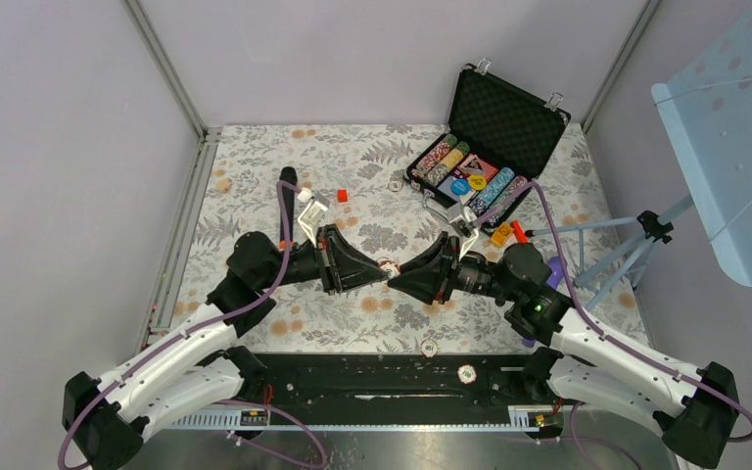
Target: Pack up texas hold em set
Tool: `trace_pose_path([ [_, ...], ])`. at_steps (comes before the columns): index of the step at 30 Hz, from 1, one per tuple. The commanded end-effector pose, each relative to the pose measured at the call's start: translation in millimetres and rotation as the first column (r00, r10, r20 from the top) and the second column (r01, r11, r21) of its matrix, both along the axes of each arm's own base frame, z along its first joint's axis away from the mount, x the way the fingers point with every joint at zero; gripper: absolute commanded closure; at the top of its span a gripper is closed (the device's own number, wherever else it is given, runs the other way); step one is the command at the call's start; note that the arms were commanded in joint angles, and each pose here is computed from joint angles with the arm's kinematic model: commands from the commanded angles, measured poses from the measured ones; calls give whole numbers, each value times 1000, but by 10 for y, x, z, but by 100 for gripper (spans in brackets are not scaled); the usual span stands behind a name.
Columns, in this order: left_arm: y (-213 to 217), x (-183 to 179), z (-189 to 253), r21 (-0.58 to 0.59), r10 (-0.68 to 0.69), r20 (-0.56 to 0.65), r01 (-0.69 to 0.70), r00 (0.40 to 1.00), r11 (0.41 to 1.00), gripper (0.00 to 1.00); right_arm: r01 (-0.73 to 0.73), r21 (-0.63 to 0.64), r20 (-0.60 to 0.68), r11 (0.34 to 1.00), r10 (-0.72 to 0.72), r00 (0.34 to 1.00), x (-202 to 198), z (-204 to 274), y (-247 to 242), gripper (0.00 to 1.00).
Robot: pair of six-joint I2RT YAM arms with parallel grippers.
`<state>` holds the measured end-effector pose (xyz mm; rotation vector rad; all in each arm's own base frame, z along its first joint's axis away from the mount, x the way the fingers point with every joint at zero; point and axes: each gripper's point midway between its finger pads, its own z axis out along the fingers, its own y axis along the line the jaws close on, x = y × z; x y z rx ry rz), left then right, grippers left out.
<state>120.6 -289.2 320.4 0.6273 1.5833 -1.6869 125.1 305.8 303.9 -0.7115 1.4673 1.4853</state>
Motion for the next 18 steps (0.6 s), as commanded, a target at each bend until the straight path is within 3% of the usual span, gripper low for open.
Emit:
trace_pose_path([
  [1,5,-72,106,-39,-36,45,38,998,999,100,0,76,77,997,-6,997,-9,329,-29,66],
  [8,3,-83,90,-35,-42,44,43,998,998,100,2,72,75,997,-7,997,-3,323,-24,75],
  [12,3,-88,81,-32,-44,46,46,998,998,100,10,71,74,997,-15,997,14,322,-23,67],
  [18,7,-93,61,-26,-46,44,47,998,999,100,14,80,84,997,-20,996,16,354,-33,67],
])
